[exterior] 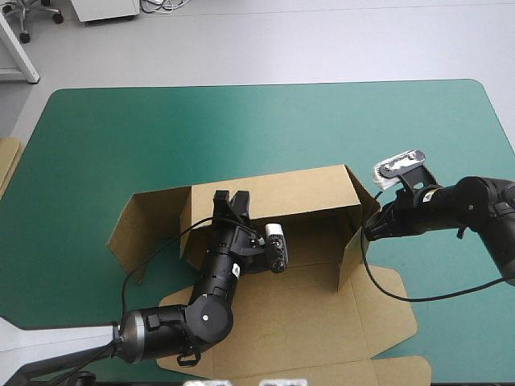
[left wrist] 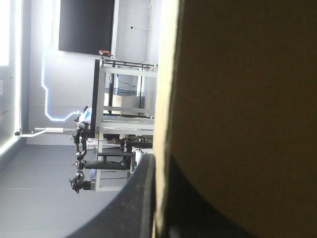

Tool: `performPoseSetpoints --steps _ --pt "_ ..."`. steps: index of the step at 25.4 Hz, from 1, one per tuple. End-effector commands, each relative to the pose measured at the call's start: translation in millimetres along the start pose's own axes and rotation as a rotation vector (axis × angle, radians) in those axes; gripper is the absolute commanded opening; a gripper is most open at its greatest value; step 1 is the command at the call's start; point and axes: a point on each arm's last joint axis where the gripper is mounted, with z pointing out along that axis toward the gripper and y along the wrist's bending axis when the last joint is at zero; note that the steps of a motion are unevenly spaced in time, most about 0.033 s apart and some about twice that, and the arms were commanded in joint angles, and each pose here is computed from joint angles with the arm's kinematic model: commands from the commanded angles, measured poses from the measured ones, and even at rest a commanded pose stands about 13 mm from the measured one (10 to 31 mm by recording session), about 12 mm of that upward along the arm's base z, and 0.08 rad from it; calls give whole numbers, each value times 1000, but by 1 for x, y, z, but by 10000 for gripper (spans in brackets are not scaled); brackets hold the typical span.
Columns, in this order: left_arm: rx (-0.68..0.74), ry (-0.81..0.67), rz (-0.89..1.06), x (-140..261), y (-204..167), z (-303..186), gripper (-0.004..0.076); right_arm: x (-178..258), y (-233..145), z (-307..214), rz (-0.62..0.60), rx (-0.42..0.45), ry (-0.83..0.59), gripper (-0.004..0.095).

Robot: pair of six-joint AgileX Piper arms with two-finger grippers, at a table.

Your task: Fold the box

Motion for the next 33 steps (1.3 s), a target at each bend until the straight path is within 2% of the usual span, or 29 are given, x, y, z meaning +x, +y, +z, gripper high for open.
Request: performPoseSetpoints --steps 1,4,5,12,20,27,33 --pt "-142 -40 -6 -3 25 -6 -10 -6 3 -11 -46 -9 -90 334" --pt "-142 -40 -6 -3 25 -6 -10 -7 8 -11 -100 -56 -110 519" --pt "-142 -40 -6 -3 25 -6 -10 -7 8 -11 -123 -63 -113 539" --pt "-141 -41 -6 -3 25 -6 -10 -5 20 -11 -184 -164 -89 543" --pt "-140 -42 -6 -4 25 -6 -10 -9 26 -11 -176 -190 -130 545" --pt "-139 -44 -6 -4 25 -6 -10 3 25 -4 -147 -140 -217 553" --pt "-129 -55 -5 -5 24 -6 -10 12 29 3 -175 -101 -263 557"
